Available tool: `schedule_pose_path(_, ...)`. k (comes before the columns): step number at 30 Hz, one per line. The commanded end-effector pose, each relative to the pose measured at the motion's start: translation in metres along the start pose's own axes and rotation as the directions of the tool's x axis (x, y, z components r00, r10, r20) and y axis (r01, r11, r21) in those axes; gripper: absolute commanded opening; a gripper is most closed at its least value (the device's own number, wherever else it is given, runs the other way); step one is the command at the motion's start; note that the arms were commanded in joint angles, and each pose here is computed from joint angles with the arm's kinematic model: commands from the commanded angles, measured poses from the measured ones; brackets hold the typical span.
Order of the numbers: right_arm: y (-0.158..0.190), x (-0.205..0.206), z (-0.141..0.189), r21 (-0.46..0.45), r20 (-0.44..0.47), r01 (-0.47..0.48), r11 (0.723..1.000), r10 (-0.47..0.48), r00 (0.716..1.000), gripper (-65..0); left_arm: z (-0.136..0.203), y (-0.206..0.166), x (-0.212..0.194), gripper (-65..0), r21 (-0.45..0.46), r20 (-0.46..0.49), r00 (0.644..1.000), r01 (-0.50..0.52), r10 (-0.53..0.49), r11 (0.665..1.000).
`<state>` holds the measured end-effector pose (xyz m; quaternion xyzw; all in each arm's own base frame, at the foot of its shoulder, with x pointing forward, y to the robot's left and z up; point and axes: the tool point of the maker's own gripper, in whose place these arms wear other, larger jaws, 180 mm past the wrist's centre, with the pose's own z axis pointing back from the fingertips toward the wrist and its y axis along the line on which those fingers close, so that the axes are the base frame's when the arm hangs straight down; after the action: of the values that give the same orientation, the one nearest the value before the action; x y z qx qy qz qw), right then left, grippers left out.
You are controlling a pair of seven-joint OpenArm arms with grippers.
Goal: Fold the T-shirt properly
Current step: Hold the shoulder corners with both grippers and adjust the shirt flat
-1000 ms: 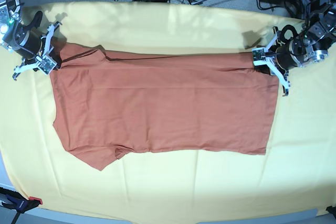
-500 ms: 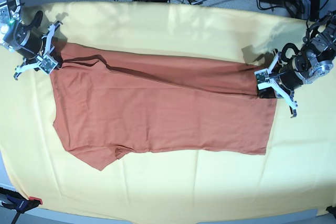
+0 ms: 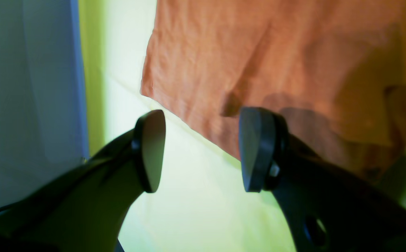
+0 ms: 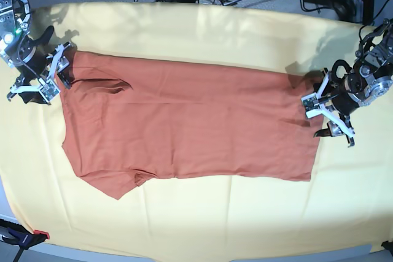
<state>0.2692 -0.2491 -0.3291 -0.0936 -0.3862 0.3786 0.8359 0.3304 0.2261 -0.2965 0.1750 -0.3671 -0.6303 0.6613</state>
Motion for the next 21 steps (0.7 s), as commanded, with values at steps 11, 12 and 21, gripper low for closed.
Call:
schedule_pose_path(11, 0.056, -0.007, 0.032, 0.298, -0.057, -0.161, 0.941, 0.186, 0.981, -26.2, 0.046, -0.054, -0.026, -30.8, -0.426, 0.001, 0.994, 0.102, -0.112, 0.899)
schedule_pose_path(12, 0.055, -0.01, 0.032, 0.285, -0.07, -0.16, 0.945, 0.187, 0.98, -26.2, 0.045, -0.054, -0.026, -30.8, -0.42, -0.002, 0.994, 0.098, -0.109, 0.902)
schedule_pose_path(21, 0.046, -0.036, 0.022, 0.236, -0.102, -0.15, 0.96, 0.177, 0.979, -26.2, 0.029, -0.06, -0.022, -30.7, -0.391, 0.009, 0.997, 0.07, -0.072, 0.918)
